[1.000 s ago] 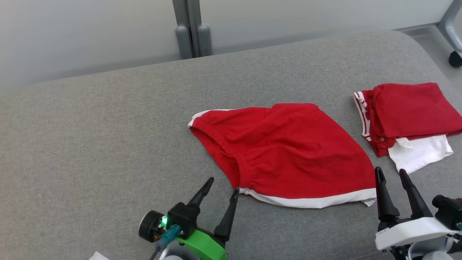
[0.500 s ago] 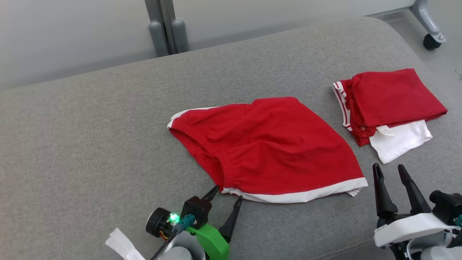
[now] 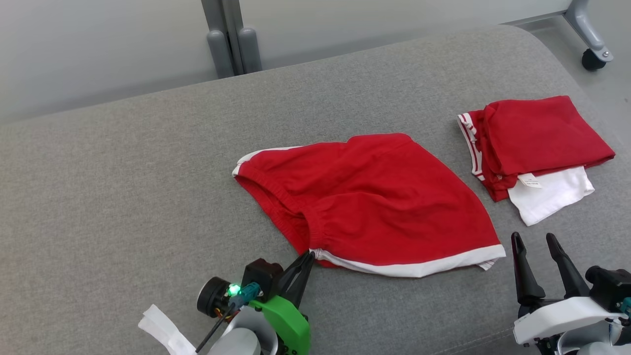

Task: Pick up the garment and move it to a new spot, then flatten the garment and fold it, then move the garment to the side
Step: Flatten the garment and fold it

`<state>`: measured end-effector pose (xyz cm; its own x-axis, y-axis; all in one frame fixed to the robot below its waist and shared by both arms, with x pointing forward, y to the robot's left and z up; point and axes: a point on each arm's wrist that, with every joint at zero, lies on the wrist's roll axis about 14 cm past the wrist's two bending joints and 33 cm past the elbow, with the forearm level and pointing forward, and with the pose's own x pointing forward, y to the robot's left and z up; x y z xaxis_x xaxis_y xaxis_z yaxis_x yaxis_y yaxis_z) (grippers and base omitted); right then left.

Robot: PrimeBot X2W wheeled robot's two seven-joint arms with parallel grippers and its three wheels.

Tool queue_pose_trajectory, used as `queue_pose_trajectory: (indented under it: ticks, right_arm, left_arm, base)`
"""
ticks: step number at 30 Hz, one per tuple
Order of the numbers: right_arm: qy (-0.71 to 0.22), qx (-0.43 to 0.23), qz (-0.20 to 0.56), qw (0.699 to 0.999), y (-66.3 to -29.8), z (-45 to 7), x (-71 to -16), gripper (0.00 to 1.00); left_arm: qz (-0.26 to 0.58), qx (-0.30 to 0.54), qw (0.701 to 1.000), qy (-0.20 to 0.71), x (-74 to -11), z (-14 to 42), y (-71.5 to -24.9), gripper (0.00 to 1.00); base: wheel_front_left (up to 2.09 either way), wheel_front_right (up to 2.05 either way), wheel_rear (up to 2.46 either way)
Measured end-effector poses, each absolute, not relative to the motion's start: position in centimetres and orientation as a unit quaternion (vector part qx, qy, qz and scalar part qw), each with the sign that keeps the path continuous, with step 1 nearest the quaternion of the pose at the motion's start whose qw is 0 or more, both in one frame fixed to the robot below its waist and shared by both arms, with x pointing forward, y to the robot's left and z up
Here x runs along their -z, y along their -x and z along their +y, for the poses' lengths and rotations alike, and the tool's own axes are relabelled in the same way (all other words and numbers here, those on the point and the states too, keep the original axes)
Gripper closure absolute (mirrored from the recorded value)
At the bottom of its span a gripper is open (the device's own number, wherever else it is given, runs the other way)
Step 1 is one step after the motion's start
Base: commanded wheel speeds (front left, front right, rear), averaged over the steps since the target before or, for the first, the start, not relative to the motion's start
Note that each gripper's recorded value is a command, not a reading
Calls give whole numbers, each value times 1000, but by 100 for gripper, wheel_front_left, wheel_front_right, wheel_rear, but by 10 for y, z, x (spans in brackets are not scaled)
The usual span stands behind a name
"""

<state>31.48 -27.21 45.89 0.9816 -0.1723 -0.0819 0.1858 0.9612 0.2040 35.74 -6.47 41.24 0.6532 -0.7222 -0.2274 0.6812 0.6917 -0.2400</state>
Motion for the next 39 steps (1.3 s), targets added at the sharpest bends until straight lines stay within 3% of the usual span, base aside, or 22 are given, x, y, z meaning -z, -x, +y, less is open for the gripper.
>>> queue_pose_trajectory:
  ticks: [6,17,29,39]
  right_arm:
    - [-95,75,51,991,-317,-263,-449,0]
    - [-64,16,166,984,-299,-232,-395,0]
    - [-228,71,142,961,-311,-224,-396,0]
    - [-254,77,187,946,-317,-215,-375,0]
  left_arm:
    - [127,361,921,76,-428,-56,-372,100]
    - [74,302,946,91,-454,-27,-395,100]
    - [80,275,955,80,-447,-10,-394,100]
    - [81,272,956,78,-446,-6,-391,100]
  base:
    - [0,0,0]
    - [0,0,0]
    - [0,0,0]
    - [0,0,0]
